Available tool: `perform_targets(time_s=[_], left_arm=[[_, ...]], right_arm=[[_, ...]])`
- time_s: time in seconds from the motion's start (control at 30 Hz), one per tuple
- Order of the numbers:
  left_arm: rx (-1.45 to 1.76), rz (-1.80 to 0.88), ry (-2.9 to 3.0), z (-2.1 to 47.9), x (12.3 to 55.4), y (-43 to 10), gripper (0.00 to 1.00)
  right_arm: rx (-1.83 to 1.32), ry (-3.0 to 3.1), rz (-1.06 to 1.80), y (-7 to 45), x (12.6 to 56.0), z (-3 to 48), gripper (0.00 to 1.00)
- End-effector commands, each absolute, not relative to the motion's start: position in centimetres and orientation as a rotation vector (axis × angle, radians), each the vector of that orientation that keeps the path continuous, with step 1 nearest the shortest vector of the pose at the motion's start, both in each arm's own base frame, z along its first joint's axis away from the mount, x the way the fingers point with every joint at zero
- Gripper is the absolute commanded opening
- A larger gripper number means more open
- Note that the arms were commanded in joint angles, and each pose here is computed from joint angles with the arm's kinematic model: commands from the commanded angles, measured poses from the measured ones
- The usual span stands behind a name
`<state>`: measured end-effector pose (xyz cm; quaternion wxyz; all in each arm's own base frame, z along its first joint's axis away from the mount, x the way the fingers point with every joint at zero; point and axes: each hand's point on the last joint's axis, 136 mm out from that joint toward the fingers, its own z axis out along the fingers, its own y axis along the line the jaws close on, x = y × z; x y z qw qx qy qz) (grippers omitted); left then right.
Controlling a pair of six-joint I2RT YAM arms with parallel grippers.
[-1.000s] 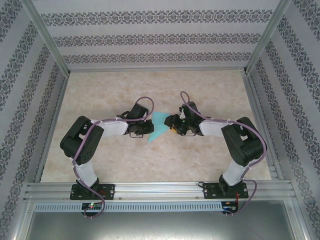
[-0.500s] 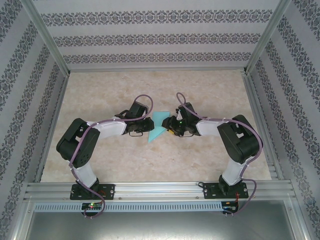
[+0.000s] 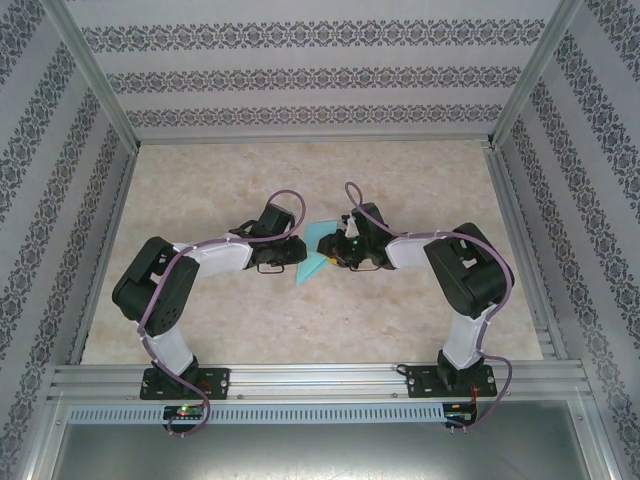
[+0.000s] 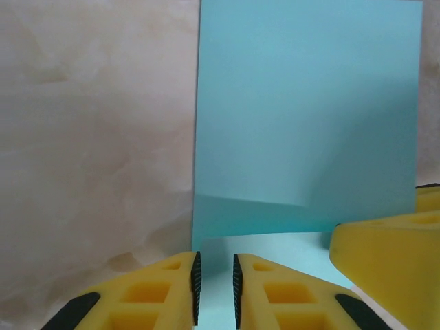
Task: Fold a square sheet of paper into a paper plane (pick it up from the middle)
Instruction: Fourth fold the wing at the center of the table.
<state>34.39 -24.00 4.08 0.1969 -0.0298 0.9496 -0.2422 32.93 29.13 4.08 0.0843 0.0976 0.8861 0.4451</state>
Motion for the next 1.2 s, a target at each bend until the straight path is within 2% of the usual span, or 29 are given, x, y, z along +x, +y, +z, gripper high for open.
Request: perform_targets(time_s=[0.0,0.17,0.27,0.37,0.5,0.63,0.77,0.93,1.0,1.17], left_arm=[[-0.086,-0.672,2.655,5.1,34.5,-23.3,0.25],[-0.108,-0.712,2.648,5.6,34.8,-23.1,0.29],[-0.096,-0.722,2.623,6.6,35.0,-23.0,0.34],[-0.078,-0.718,2.584,7.9,35.2,-22.8,0.42],[-0.077,-0.685,2.536,9.5,35.4,-21.9,0.58],[-0.109,-0.674,2.476,11.1,36.0,-20.8,0.68],[-0.088,-0.697,2.416,12.4,36.5,-20.7,0.80],[0.154,-0.835,2.307,13.3,35.9,-23.5,0.96],[0.257,-0.824,2.289,12.9,35.4,-24.5,1.00],[0.505,-0.704,2.235,11.1,34.5,-26.8,1.00]], right_arm=[[0.180,2.604,1.377,30.3,33.2,5.1,0.28],[0.197,2.581,1.343,29.6,33.7,5.6,0.09],[0.213,2.548,1.269,28.5,34.2,6.8,0.05],[0.225,2.512,1.181,27.2,34.5,8.5,0.04],[0.249,2.461,1.058,25.2,34.8,11.4,0.04],[0.336,2.446,0.944,23.3,35.0,12.9,0.03],[0.453,2.473,0.886,22.6,35.1,12.4,0.03],[0.675,2.531,0.877,22.3,35.0,9.5,0.04],[0.750,2.543,0.877,22.3,35.0,8.4,0.04],[0.882,2.560,0.834,21.7,34.9,6.5,0.04]])
